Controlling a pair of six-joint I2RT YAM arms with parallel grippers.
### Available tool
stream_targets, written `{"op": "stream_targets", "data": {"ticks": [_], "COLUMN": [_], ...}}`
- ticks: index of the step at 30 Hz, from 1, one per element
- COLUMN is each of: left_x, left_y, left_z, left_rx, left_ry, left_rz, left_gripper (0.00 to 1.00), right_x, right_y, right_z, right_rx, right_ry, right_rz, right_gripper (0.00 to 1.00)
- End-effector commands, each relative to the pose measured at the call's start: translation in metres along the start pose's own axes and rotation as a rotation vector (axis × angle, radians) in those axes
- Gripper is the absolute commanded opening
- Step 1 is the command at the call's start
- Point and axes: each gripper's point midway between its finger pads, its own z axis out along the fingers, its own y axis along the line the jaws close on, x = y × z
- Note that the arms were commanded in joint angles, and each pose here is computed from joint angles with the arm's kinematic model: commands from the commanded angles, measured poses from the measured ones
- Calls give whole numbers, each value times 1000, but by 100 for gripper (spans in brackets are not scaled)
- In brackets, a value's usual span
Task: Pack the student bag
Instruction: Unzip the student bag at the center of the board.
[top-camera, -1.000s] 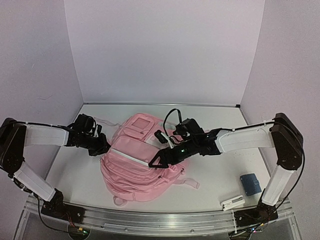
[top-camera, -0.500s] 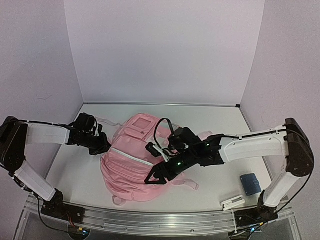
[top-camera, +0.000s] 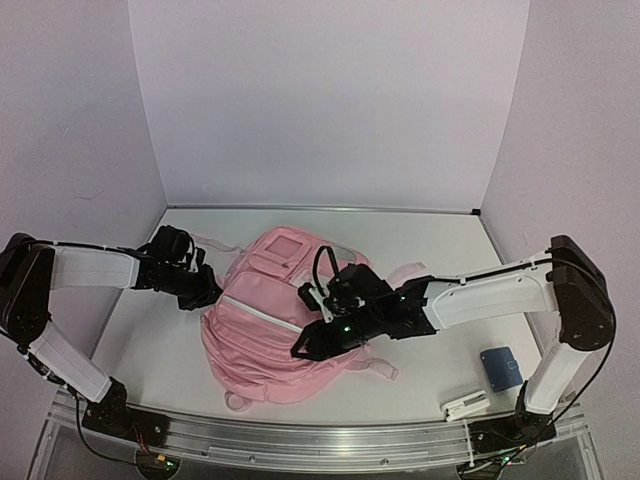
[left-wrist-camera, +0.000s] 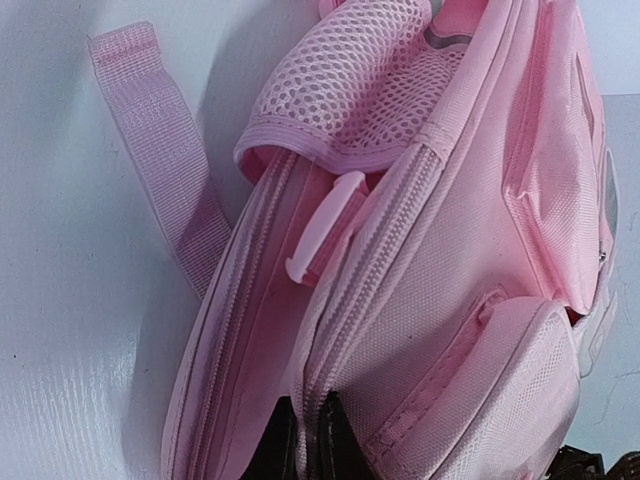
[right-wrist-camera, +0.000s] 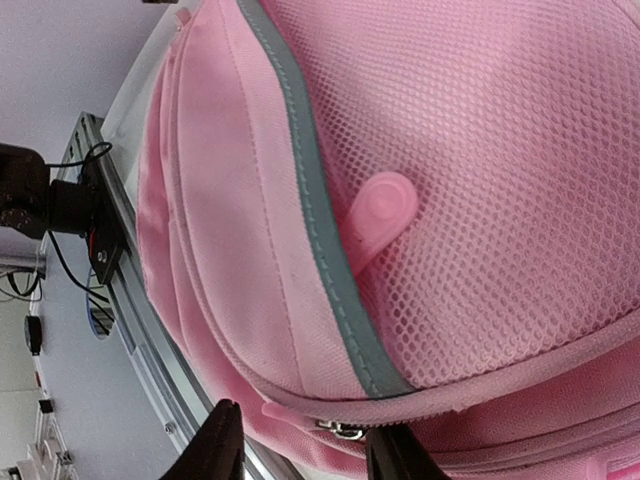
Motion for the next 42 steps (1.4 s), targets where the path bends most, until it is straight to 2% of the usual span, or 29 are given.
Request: {"op": "stream_targets", "data": {"ticks": [1,5,10,18,23,35,42], "left_x": [-3,-3,-1,-6,-10,-9,-11], "left_y": [8,12,14,17,19,7,-2], "left_z": [0,0,1,-4,-10,-35,-36], "left_rx": [-50,-66,-54,-72,-82,-70,-67], "left_ry": [-13,-23,-38,-76,-120,-286,-320], "left_rz": [-30,-56,-112,-132,-170,-228,-229], "left_gripper": [0,0,0,0,0,0,0], "right_x": [1,6,7,19,15,8,10], "right_y": [-2,8,22,22,30,46,20], "right_z": [16,18,21,25,25,37,42], "right_rx": [11,-39,-124,-120,-137,-85,52], "right_ry": [5,14,11,21,-3,-61,-95], "right_rz": [62,79,150,226,267,328,349], "right_gripper": [34,33,26,13,10,10,14]}}
